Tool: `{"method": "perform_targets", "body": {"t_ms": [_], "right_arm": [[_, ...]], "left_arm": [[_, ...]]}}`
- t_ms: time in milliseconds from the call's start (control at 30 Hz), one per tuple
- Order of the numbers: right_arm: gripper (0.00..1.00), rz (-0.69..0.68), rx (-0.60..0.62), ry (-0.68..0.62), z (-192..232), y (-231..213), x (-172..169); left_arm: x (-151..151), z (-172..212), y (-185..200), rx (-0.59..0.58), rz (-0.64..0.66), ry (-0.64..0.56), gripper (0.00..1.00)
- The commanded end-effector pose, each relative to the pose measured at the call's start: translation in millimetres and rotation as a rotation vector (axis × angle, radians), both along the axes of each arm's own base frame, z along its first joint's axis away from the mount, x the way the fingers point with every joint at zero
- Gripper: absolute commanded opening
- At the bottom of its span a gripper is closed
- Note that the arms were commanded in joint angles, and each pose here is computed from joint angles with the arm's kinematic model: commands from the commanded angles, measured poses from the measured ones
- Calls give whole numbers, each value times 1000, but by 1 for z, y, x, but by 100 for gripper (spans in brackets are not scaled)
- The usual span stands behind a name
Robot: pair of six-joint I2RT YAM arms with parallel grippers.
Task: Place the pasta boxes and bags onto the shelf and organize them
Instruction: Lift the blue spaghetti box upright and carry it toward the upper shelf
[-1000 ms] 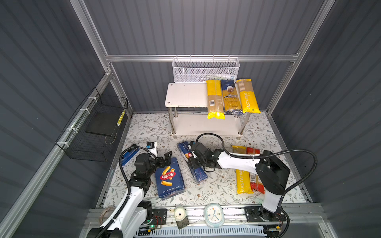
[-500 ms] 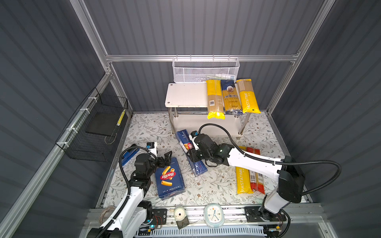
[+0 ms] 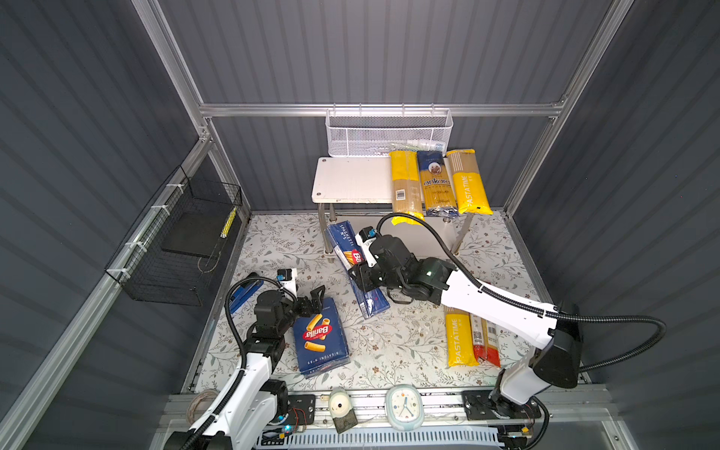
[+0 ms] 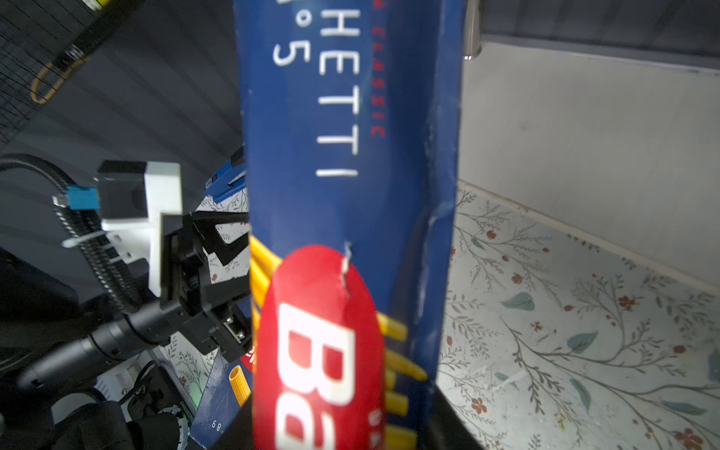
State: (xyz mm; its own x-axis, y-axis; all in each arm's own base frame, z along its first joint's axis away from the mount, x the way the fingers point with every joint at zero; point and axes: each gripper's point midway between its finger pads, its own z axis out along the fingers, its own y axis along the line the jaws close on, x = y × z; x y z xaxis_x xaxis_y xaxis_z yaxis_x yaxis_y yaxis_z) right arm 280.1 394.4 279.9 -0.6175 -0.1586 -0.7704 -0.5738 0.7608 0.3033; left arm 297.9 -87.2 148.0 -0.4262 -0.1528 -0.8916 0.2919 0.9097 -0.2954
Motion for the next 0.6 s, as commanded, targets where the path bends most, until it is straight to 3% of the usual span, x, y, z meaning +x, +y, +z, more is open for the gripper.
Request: {"method": "perform_targets", "body": {"t_ms": [0, 567], "right_arm": [[43, -29, 144, -176, 88, 0, 12], [40, -132, 191, -369, 184, -12, 73]], "left_arm": [[-2, 1, 0, -1, 3, -4, 100], [-4, 3, 1, -3, 6, -14, 100]]}}
